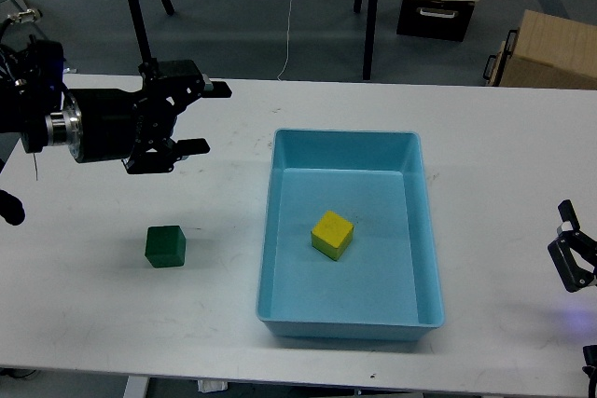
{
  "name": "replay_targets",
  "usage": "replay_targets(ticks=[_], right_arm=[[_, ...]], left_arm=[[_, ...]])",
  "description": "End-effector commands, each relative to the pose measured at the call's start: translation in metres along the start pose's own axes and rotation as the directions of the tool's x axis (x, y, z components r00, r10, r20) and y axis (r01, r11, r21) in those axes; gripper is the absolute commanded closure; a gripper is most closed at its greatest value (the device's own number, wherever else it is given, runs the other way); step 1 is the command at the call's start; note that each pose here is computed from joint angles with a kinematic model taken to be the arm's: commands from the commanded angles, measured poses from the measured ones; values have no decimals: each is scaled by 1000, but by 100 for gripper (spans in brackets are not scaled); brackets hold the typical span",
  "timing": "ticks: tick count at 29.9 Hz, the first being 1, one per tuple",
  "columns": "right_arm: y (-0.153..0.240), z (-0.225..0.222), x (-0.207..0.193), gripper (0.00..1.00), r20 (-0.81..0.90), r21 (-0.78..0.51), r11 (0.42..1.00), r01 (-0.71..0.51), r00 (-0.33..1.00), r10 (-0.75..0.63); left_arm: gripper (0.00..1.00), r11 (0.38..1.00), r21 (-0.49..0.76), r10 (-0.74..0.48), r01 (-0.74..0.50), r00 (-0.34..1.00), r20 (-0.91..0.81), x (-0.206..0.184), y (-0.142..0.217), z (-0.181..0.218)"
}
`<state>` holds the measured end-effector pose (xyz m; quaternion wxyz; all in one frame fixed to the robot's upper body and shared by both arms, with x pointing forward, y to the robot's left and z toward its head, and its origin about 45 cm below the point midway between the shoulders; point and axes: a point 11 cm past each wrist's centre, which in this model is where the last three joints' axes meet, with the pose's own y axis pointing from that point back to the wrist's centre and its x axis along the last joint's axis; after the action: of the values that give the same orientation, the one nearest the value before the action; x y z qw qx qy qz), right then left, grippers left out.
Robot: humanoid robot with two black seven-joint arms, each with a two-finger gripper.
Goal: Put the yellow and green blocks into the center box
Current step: 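Raise the left gripper and swing it above the green cube, then lower the left gripper onto the green cube and close on it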
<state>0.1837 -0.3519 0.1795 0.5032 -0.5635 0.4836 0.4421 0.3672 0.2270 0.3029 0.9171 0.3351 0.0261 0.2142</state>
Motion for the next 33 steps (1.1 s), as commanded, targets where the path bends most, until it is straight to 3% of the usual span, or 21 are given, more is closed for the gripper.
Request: replay_targets(ticks=[1,5,11,23,33], right_arm=[[-3,2,0,1,3,-4,1000,4,1000,-4],[-3,1,0,1,-1,-5,1000,3,1000,-3],[1,-1,3,1,-8,-5,1000,-12,1000,12],[1,-1,8,1,-3,-3,1000,-24,1000,24],[2,-3,10,1,-6,2,999,-32,999,32]], left_arm=[[0,987,159,-13,1,997,76,4,-4,-12],[0,929,369,-112,27,971,209,-7,-29,-51],[0,833,548,-167,-70,914,371,9,-17,-95],[0,809,585,-181,-63,919,350,8,-14,-110],[0,786,618,-203,-9,941,272,-6,-26,-147]])
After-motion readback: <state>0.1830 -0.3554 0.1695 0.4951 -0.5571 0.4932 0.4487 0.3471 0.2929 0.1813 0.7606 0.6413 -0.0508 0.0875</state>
